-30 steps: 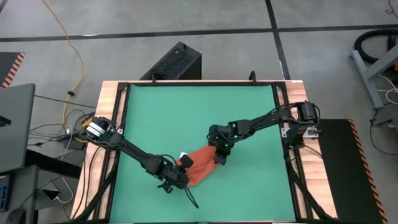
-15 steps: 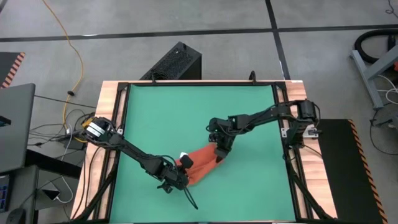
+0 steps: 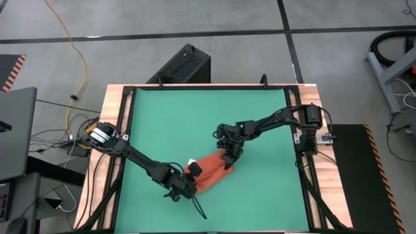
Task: Roll towel
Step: Roll the orange towel
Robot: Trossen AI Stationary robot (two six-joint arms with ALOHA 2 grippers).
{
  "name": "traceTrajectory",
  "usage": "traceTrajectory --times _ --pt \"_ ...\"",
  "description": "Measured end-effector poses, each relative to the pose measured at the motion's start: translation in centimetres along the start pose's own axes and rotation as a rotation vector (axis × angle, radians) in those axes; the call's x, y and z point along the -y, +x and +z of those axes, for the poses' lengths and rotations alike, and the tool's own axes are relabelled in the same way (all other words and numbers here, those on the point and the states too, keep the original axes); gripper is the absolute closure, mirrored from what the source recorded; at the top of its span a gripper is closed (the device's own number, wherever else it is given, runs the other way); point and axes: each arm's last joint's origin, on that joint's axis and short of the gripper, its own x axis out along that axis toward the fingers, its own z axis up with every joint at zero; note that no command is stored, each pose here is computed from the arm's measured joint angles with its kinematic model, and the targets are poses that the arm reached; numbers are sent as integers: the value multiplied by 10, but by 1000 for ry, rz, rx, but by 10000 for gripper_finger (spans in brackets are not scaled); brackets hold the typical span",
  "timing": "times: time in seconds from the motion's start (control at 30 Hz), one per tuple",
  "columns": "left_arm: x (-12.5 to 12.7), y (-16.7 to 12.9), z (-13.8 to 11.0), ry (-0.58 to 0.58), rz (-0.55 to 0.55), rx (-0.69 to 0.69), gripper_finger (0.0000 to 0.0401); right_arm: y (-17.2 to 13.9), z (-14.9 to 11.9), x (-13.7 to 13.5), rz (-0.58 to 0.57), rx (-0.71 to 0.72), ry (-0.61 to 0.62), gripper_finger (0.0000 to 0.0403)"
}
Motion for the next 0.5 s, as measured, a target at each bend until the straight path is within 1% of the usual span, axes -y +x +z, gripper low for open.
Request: traceTrajectory --times 0.07,0.13,0.23,0.3,0.5 --pt "0 0 0 0 2 -1 401 -3 3 1 4 19 12 393" --pt "1 -1 0 8 31 -18 401 -6 5 4 -5 35 38 393" --pt "5 -8 -1 63 101 -54 401 -10 7 7 -26 60 56 393" --pt "9 -12 -1 102 128 -66 401 -11 9 9 -41 79 58 393" --pt "13 -20 1 118 138 -54 401 -11 10 8 -55 107 43 393"
